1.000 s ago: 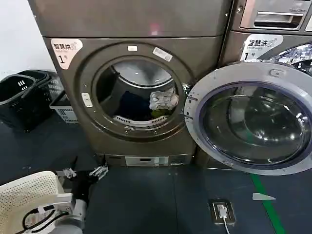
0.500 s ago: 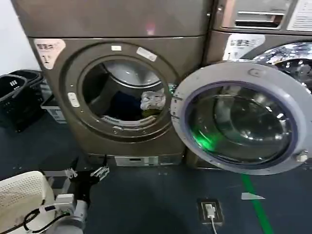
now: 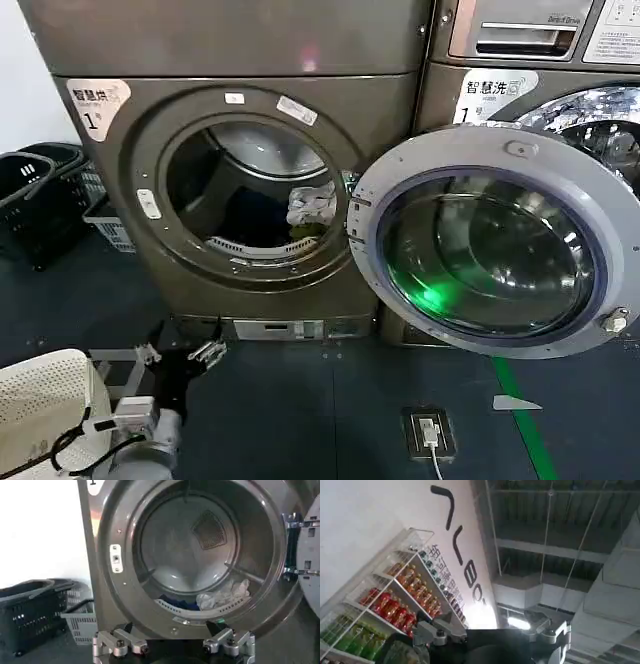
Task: Grasp the clothes from the dryer.
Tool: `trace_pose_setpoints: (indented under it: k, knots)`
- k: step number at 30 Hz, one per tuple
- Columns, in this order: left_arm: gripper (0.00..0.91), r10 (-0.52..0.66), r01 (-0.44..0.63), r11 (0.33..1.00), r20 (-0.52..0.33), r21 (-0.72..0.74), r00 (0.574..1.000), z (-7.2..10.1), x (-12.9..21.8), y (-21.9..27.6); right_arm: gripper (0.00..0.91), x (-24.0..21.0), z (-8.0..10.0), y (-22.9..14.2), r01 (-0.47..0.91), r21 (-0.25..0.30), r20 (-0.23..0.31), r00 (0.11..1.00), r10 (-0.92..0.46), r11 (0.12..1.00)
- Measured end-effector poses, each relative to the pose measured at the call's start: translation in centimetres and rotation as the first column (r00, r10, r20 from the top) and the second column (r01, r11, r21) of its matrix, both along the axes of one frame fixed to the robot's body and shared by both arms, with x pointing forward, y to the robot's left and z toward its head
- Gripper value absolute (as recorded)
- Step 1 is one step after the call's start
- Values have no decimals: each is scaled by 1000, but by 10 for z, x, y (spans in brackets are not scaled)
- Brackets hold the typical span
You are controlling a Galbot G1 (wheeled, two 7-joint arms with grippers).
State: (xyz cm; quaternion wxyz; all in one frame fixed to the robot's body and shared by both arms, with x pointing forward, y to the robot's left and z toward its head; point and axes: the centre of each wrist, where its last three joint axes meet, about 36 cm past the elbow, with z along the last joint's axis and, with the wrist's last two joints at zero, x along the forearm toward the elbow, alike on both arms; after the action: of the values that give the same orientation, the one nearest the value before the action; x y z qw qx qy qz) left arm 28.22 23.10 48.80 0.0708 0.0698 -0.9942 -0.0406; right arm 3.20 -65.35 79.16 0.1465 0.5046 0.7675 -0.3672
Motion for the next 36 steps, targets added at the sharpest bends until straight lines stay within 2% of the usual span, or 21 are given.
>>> trace_pose_setpoints:
  k: [36]
  knots:
    - [907, -37, 37, 999, 4, 16, 999, -3, 0, -3, 907, 0, -4, 1, -49, -28, 23, 998, 50, 998]
